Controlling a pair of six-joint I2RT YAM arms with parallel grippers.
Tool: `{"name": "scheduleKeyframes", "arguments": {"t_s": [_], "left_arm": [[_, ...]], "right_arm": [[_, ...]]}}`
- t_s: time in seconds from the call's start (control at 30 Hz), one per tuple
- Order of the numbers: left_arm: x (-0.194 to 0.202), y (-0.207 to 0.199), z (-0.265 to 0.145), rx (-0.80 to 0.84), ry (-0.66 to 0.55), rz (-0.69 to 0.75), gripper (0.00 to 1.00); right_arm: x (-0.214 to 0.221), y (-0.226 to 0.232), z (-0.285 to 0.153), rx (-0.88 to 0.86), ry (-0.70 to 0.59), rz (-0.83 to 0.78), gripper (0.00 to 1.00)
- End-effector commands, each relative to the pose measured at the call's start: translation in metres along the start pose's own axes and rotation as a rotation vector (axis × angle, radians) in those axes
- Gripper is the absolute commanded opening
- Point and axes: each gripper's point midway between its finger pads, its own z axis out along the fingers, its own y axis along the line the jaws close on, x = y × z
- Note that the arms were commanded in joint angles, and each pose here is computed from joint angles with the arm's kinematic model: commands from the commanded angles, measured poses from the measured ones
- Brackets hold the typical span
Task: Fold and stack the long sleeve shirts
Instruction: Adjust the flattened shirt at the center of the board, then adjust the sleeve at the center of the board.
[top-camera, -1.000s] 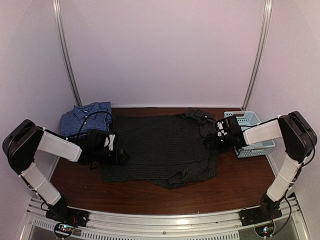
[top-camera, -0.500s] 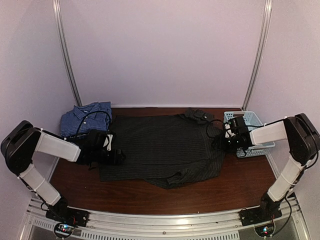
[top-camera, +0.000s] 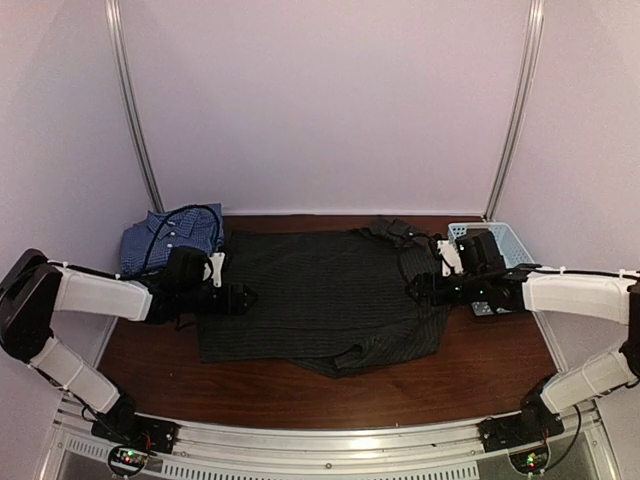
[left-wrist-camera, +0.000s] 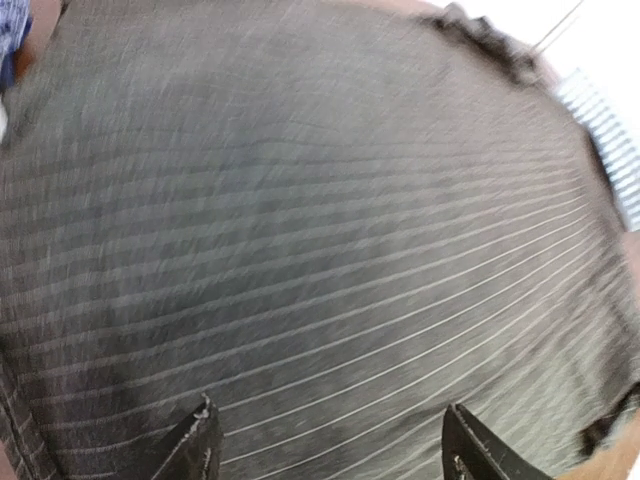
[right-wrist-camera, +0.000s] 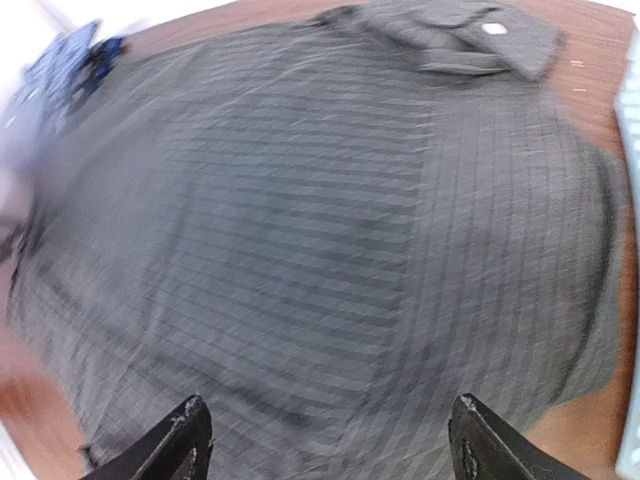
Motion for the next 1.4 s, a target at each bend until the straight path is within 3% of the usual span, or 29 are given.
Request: {"name": "scheduleKeyframes", "arguments": {"t_s": [0.0, 0.37, 0.63, 0.9, 1.0, 1.07, 1.37], "left_arm": [[-0.045, -0.035, -0.020, 0.148, -0.155, 0.007, 0.77], [-0.056, -0.049, -0.041, 0.199, -0.192, 0.002, 0.76], [-0.041, -0.059, -0.042, 0.200, -0.155, 0.040, 0.76], [-0.022, -0.060, -0.036, 0.198, -0.117, 0.055, 0.76], [-0.015, -0.063, -0.033, 0.200, -0.099, 0.077, 0.76], [-0.011, -0.069, -0.031, 0.207, -0.093, 0.105, 0.76], [0.017, -0.131, -0.039, 0.373, -0.117, 0.320, 0.75]], "right_arm": [[0.034, 0.038, -0.014, -0.049, 0.030, -0.067, 0.82], [0.105, 0.131, -0.031, -0.150, 0.095, -0.269, 0.82], [0.143, 0.133, -0.004, 0.022, 0.198, -0.450, 0.86], [0.138, 0.121, 0.014, 0.213, 0.195, -0.566, 0.82], [0.133, 0.115, 0.018, 0.278, 0.189, -0.601, 0.75], [0.127, 0.113, 0.020, 0.316, 0.177, -0.622, 0.65], [0.115, 0.112, 0.014, 0.348, 0.181, -0.645, 0.13]]}}
